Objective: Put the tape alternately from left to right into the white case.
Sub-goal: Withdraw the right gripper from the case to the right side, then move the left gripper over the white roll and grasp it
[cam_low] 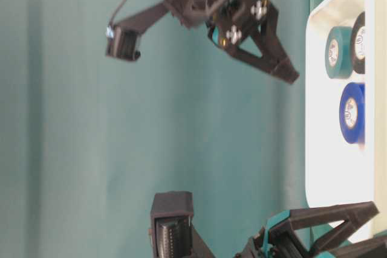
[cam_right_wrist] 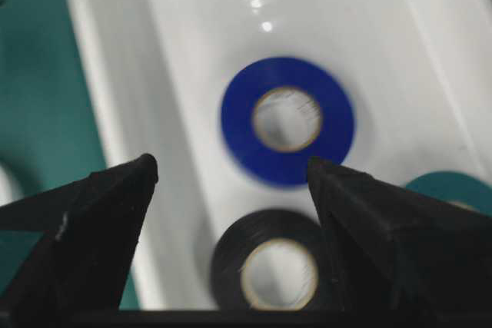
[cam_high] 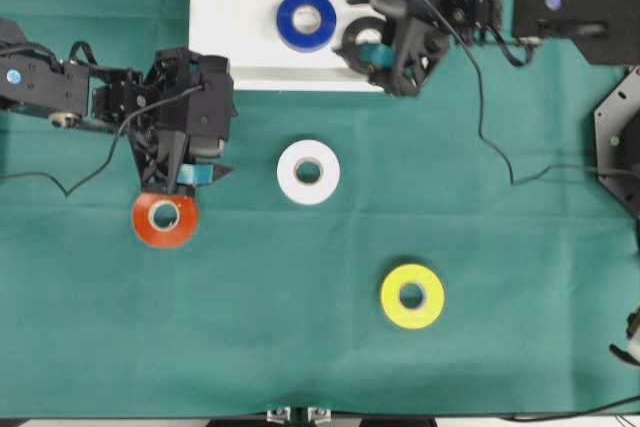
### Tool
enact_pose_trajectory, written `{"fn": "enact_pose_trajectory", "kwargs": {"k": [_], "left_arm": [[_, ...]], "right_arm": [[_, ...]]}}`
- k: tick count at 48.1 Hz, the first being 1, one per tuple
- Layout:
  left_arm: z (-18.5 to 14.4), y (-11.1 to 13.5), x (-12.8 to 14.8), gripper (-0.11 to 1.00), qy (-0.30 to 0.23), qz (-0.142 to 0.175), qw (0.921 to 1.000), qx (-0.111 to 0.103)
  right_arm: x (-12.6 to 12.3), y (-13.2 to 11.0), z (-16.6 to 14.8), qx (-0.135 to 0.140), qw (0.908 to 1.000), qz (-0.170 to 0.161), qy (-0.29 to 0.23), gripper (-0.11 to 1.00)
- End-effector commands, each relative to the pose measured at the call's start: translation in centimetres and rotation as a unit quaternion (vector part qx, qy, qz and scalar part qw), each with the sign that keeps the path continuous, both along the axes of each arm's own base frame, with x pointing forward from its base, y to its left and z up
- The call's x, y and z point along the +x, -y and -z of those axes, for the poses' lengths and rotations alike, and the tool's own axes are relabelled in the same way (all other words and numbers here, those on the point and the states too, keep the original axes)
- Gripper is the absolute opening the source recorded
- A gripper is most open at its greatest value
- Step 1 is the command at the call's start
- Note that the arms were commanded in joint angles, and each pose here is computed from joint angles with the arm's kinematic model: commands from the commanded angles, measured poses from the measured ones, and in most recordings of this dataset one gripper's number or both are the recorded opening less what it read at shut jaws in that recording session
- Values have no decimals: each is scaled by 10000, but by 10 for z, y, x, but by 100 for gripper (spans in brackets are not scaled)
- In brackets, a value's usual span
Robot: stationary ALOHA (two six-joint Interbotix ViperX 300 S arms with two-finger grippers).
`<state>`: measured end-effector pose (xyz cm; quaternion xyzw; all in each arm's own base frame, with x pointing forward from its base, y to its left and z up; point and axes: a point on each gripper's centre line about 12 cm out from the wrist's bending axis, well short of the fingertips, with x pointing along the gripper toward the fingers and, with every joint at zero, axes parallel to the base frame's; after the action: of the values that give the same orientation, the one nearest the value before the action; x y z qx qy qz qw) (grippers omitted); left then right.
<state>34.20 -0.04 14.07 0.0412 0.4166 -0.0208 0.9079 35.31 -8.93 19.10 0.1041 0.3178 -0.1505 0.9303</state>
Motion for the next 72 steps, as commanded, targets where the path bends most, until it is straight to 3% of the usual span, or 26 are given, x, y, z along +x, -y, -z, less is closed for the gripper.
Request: {"fn": "enact_pose_trajectory", "kwargs": {"k": [1,28,52,72], "left_arm": [[-13,1,6,74,222,-4,9998,-10],[-13,1,6,74,222,-30,9997,-41],[-12,1,5,74,206,-139,9996,-139],[-17,4,11,74,290,-99,9994,-141]], "right_arm": [[-4,-9,-14,-42,9996,-122,245,85],[-40,-48,8,55,9980,-630,78,85],[-56,-81,19,101,9931,-1168,53,85],[-57,-84,20,114,9924,-1220,81,85]]}}
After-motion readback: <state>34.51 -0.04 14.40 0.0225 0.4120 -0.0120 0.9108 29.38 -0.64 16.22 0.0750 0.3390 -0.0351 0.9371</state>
